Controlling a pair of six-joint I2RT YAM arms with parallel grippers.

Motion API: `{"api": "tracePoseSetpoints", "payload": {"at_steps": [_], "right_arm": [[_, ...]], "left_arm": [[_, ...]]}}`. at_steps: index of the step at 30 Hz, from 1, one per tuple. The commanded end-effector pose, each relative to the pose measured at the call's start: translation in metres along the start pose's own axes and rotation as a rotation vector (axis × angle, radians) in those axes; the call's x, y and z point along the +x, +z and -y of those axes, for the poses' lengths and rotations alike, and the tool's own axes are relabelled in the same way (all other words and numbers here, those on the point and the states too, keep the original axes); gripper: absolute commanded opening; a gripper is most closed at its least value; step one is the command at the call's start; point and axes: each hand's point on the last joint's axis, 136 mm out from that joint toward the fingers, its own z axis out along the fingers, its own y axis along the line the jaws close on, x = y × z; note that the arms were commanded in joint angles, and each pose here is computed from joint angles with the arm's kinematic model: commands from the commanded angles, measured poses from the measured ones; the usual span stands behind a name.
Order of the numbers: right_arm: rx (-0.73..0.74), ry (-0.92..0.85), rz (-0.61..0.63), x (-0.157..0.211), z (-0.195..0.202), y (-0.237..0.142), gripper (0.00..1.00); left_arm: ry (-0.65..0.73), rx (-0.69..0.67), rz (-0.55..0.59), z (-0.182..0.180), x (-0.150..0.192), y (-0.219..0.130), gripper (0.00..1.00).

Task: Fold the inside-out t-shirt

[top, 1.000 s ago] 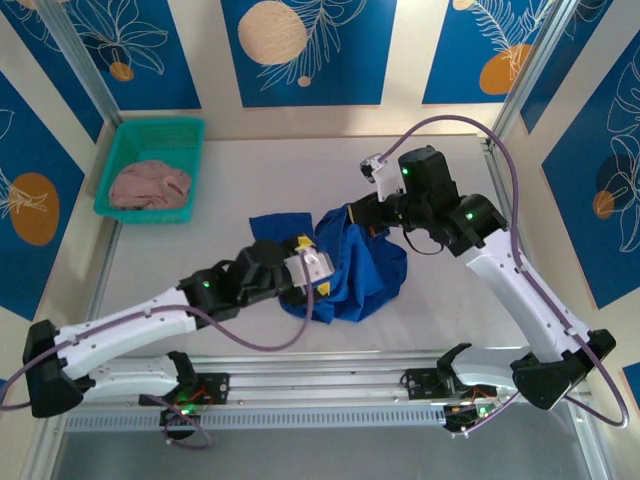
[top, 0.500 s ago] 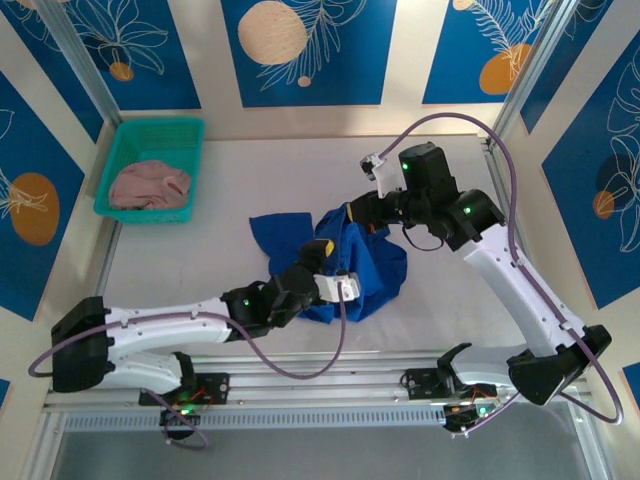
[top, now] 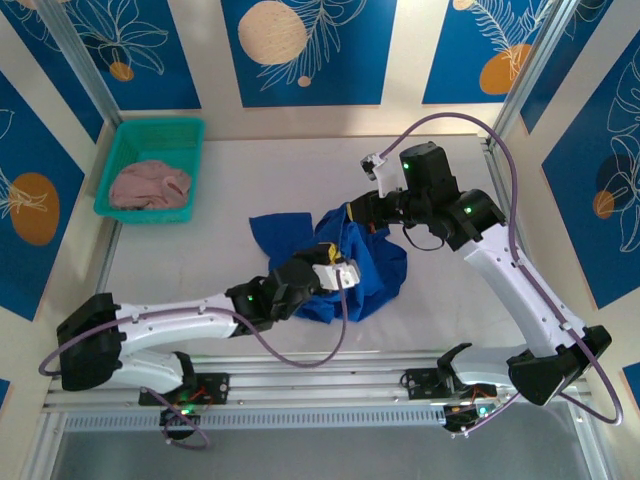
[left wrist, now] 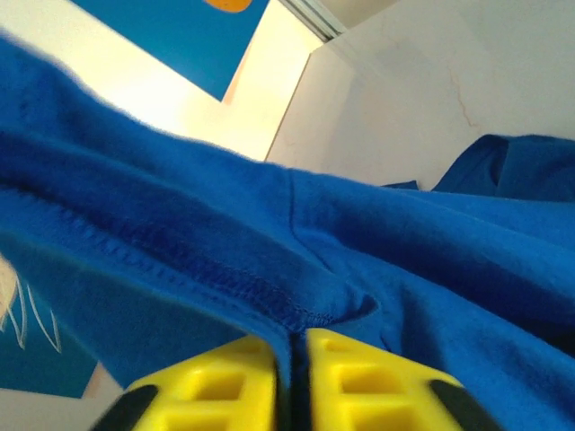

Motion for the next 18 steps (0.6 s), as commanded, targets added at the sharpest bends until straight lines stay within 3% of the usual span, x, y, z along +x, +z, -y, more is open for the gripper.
{"api": "tracePoseSetpoints", "payload": {"at_steps": [1,4,18], "right_arm": [[-0.025,0.002,0.034,-0.006,-0.006,-0.010,0.00],[-0.015,0.009,0.038,-0.007,-0.002,-0.011,0.00],[-0.036,0.060,0.068,-0.019,0.005,-0.004,0.00]], "left_arm": [[-0.096,0.004,0.045,-0.015,-0.003,-0.009,0.04],[-0.159,0.029,0.054,-0.023,0.001,-0.018,0.00],[-0.656,0.167,0.035,-0.085,0.015,-0.061,0.00]]}}
